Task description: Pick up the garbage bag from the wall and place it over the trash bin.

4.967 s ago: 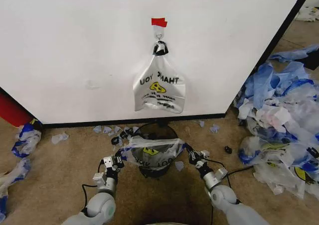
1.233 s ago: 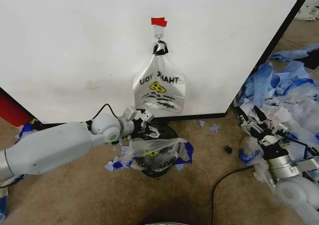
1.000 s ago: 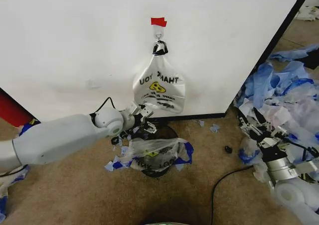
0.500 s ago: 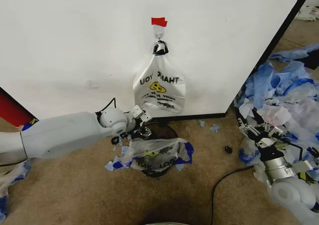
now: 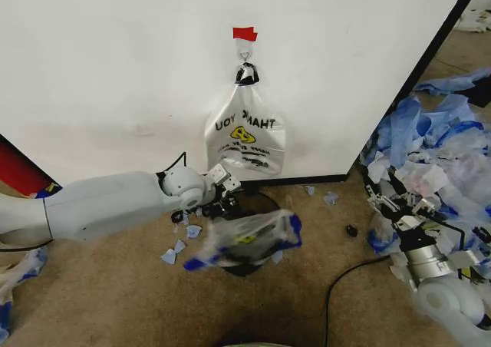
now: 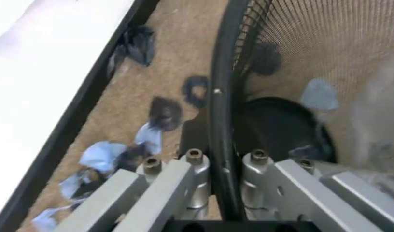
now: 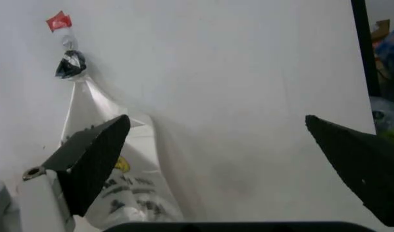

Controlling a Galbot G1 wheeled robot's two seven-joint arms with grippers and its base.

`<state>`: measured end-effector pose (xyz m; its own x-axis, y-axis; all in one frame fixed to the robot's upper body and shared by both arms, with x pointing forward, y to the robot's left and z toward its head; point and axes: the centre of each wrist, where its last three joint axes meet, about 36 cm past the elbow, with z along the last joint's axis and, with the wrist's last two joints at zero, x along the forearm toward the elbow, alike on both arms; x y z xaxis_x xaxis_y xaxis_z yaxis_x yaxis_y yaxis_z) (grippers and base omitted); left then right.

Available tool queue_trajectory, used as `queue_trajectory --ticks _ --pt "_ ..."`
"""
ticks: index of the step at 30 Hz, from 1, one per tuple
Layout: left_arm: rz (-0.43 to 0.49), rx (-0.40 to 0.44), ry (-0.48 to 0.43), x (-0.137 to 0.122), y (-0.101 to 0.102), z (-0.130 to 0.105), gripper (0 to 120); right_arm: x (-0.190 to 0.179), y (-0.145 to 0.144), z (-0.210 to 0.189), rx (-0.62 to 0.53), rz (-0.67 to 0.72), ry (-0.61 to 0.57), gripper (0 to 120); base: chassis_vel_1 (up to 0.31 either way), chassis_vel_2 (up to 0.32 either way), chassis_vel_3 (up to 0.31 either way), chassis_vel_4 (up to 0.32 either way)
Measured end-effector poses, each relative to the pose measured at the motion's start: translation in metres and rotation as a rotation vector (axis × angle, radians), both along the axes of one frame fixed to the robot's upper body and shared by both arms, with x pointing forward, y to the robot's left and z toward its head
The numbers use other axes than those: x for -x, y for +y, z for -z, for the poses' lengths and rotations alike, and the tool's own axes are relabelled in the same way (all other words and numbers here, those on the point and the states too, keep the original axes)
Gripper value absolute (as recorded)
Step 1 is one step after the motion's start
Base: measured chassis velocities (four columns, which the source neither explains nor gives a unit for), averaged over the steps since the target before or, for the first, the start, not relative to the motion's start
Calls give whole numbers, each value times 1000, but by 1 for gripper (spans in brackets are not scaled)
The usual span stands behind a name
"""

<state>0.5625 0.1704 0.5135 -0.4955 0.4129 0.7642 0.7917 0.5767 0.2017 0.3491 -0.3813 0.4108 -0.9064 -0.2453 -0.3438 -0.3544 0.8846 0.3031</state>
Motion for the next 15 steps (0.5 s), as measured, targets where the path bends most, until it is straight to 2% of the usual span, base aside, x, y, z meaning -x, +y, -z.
queue_trajectory --ticks 6,13,14,15 --pt "-60 33 17 4 8 4 1 -1 2 1 2 -2 2 100 0 0 0 0" --pt "-281 150 85 20 32 -2 0 -9 1 -7 -6 -9 -9 100 0 0 0 0" --pt "-281 150 85 20 32 -2 0 -9 1 -7 -6 -9 -9 100 0 0 0 0" --pt "-320 167 90 24 35 -3 0 -10 0 -8 -12 -8 -13 100 0 0 0 0"
